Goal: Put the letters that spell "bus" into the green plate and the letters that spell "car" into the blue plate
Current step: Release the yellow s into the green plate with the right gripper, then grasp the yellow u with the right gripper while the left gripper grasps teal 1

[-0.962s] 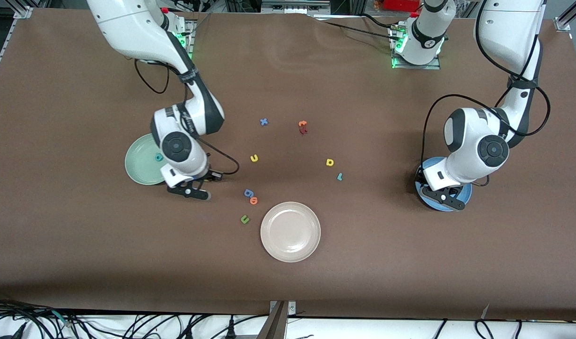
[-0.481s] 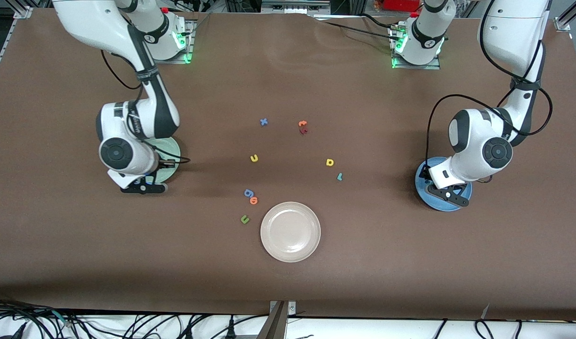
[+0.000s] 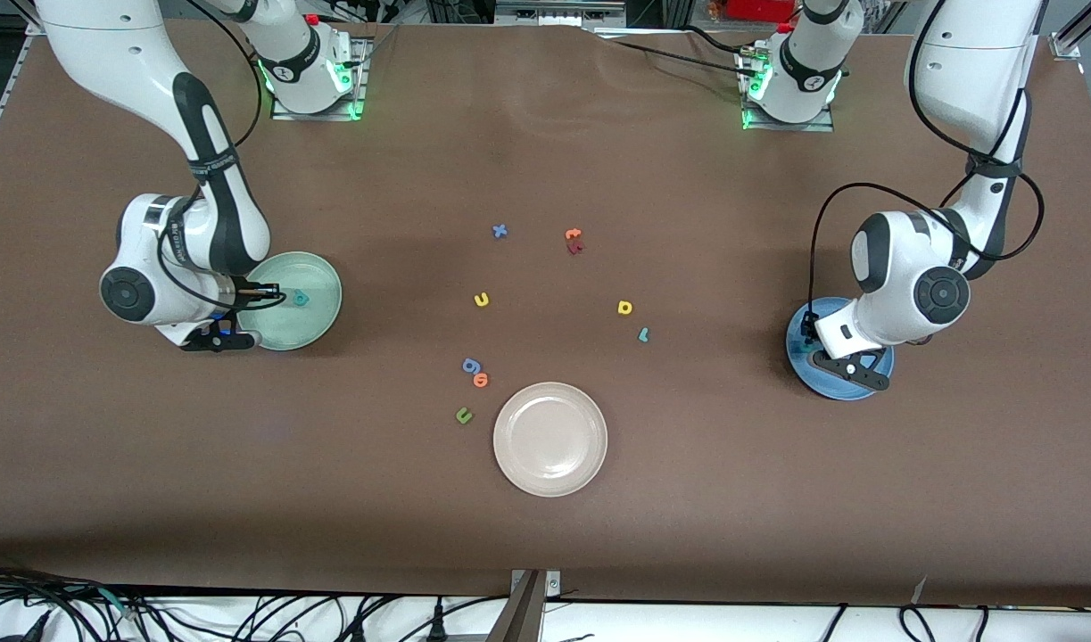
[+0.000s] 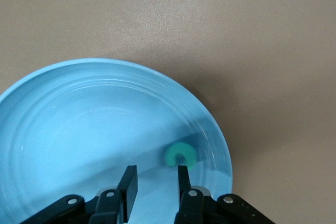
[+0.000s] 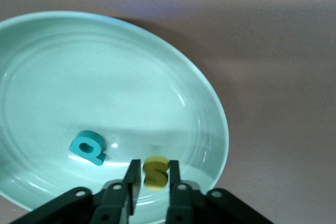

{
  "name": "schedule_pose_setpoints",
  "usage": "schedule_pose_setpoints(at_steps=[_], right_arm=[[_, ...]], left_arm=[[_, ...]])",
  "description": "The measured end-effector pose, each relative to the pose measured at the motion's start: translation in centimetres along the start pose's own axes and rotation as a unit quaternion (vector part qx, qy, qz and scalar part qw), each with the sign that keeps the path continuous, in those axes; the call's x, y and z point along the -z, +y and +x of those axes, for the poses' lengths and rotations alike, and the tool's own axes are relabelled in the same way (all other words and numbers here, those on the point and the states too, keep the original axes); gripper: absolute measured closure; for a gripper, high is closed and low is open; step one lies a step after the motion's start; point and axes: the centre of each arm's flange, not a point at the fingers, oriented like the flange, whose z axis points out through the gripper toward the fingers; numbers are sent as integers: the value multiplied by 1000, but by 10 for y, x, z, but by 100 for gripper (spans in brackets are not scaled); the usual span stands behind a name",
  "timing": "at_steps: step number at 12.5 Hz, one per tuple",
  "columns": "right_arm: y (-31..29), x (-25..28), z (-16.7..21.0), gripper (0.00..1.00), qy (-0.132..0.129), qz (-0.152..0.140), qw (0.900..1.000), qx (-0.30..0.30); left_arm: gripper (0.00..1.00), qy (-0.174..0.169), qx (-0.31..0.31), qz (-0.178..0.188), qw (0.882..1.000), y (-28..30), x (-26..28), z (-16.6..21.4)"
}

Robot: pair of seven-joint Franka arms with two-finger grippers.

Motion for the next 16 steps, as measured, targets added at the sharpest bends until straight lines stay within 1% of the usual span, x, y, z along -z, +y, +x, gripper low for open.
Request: schedule_pose_setpoints(at_steps=[1,2,3,5,6,7,8,10,11,12,13,15,16], right_arm=[[-4,1,0,56,0,3,1000,2],[-10,4,1,45,-2,5,1000,5],[-18,10,2,34,-7,7,1000,4],[-44,33,4,11,-21,14,1000,-16],[-66,49,5,1,-23,17,999,-34],[-90,64,6,0,-19,19,998,-55],[-116,76,6,0,-12,21,997,-78],[-173,91,3,1,3,28,991,-127],[-199,96,1,1,15,32,988,-152],[-225,96,-2,1,32,37,983,-179],[-252,92,-4,2,50,42,976,-208],[-308,72,-8,7,86,59,958,-266],[-331,58,-9,7,98,67,950,-290]], left_arm=[[55,1,0,0,1000,0,1,0],[45,3,0,1,1000,0,3,1],[40,7,-1,1,1000,1,8,3],[40,10,1,-2,1000,10,22,7],[40,10,15,-6,1000,21,32,11],[37,10,39,-11,999,39,42,16],[37,12,63,-14,998,61,51,21],[21,21,95,-19,995,102,63,31],[11,25,98,-20,995,115,67,35],[7,27,95,-21,995,125,70,39],[7,29,93,-22,995,135,71,41],[7,32,97,-23,995,161,74,46],[7,34,96,-23,995,178,75,50]])
